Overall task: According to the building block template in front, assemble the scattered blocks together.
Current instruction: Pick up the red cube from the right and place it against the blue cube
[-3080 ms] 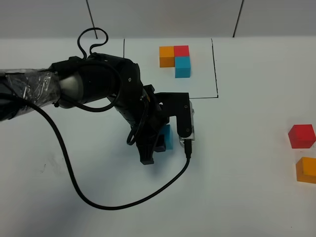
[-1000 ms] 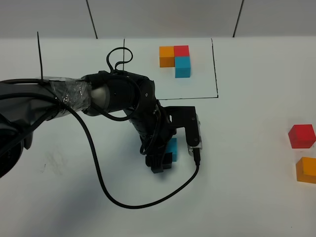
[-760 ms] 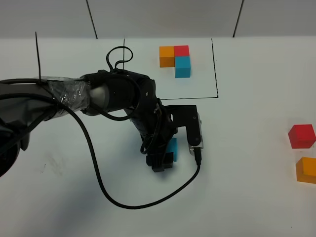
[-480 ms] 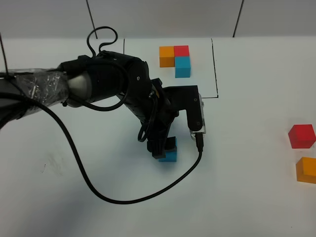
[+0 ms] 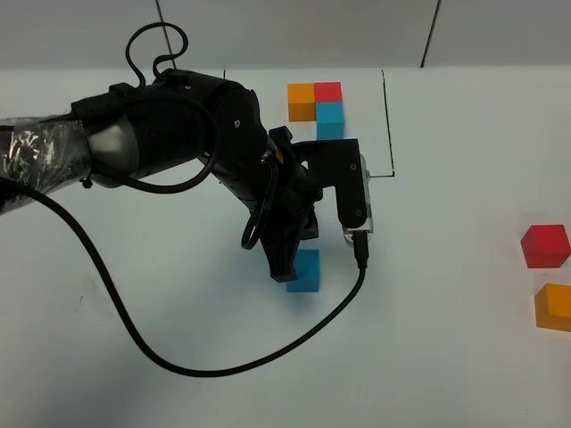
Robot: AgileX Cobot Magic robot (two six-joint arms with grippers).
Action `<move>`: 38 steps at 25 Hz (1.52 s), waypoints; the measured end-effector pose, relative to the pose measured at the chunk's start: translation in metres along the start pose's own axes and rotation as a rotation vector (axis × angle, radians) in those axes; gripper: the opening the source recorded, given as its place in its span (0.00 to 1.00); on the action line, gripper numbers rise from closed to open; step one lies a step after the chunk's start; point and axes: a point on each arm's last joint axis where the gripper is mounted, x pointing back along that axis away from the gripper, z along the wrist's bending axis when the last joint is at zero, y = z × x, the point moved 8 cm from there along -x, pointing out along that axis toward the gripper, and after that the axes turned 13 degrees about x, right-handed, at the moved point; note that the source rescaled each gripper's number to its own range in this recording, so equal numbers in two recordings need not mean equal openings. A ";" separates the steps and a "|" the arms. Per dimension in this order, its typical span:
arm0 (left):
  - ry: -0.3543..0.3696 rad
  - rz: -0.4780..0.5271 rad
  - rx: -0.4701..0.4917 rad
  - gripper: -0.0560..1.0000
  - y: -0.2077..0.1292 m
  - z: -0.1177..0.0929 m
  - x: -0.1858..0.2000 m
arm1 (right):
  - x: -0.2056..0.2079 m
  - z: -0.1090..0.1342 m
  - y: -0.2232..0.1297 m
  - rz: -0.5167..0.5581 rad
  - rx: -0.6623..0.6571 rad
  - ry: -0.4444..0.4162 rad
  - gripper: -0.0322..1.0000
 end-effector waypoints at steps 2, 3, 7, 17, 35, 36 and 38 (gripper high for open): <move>-0.003 -0.008 0.087 0.06 0.001 0.000 0.000 | 0.000 0.000 0.000 0.000 0.000 0.000 0.03; -0.009 -0.019 0.163 0.06 0.003 -0.001 0.000 | 0.000 0.000 0.000 0.000 0.000 0.000 0.03; -0.026 -0.088 0.595 0.06 0.015 0.000 0.001 | 0.000 0.000 0.000 0.000 0.000 0.000 0.03; 0.076 -0.211 0.961 0.05 0.024 0.028 0.004 | 0.000 0.000 0.000 0.000 0.000 0.000 0.03; 0.469 0.104 1.212 0.05 -0.139 0.098 0.112 | 0.000 0.000 0.000 0.000 0.000 0.000 0.03; 0.496 0.127 1.239 0.05 -0.151 0.098 0.120 | 0.000 0.000 0.000 0.000 0.000 0.000 0.03; 0.539 0.156 1.295 0.05 -0.174 0.092 0.134 | 0.000 0.000 0.000 0.000 0.000 0.000 0.03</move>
